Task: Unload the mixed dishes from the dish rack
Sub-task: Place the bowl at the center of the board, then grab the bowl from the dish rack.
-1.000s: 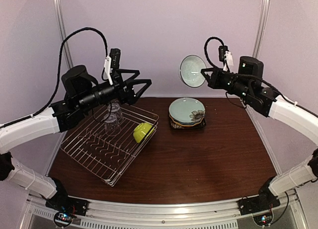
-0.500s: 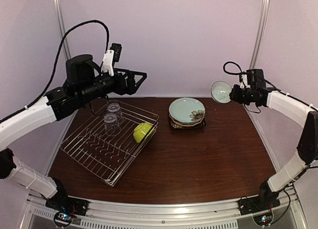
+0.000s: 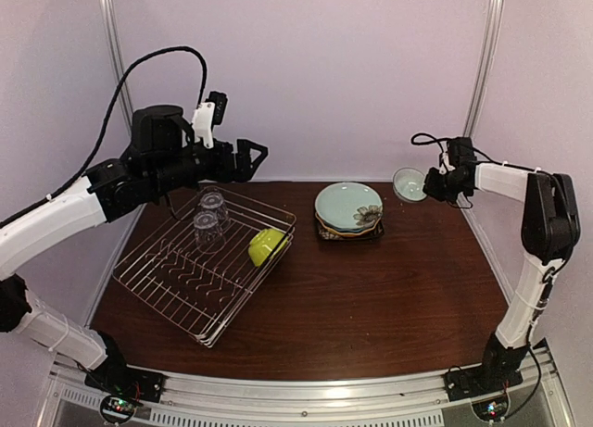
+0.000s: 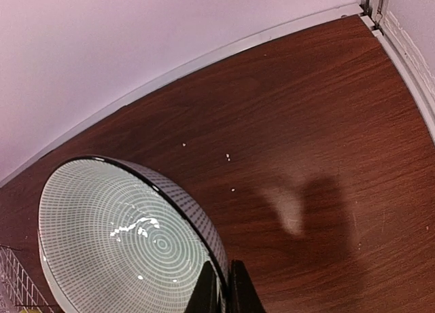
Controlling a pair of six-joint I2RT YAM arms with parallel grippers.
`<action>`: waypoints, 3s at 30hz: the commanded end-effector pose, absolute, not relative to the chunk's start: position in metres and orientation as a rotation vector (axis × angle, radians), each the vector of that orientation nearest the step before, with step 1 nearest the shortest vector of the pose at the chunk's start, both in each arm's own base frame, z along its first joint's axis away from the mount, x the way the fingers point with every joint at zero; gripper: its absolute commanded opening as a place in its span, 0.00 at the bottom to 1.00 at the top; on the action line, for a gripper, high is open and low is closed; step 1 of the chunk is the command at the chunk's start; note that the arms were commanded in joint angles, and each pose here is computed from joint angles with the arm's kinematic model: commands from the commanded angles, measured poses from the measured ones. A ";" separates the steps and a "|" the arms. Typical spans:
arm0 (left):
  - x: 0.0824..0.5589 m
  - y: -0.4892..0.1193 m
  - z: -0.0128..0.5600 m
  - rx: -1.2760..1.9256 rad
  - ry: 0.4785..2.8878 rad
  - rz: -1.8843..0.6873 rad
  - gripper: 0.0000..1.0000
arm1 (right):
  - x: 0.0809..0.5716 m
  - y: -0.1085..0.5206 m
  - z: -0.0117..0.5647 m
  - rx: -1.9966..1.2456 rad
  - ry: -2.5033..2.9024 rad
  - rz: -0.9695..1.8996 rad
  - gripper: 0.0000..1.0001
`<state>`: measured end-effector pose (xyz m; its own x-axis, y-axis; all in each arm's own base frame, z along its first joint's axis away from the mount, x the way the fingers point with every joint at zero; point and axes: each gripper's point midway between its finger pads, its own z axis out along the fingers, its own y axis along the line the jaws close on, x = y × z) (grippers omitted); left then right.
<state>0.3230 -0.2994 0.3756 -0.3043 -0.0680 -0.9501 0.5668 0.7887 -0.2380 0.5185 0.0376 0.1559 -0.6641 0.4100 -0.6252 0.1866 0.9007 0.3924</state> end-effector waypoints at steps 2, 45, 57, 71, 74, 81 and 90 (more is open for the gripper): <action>0.323 -0.294 0.381 0.348 1.776 -0.647 0.97 | 0.540 0.038 0.148 0.454 2.297 0.430 0.00; 0.344 -0.260 0.317 0.616 1.824 -0.499 0.97 | 0.534 0.029 0.134 0.429 2.367 0.363 0.99; 0.339 -0.232 0.257 0.935 1.671 -0.282 0.98 | 0.529 0.043 0.196 0.377 2.238 0.483 1.00; 0.317 -0.264 0.192 1.474 1.656 -0.406 0.97 | 0.522 0.053 0.234 0.347 2.153 0.577 1.00; 0.322 -0.264 0.185 1.517 1.665 -0.370 0.97 | 0.521 0.055 0.239 0.346 2.135 0.598 1.00; 0.324 -0.272 0.157 1.612 1.705 -0.296 0.97 | 0.519 0.057 0.246 0.345 2.113 0.622 1.00; 0.329 -0.285 0.126 1.665 1.737 -0.240 0.97 | 0.518 0.059 0.249 0.338 2.105 0.631 1.00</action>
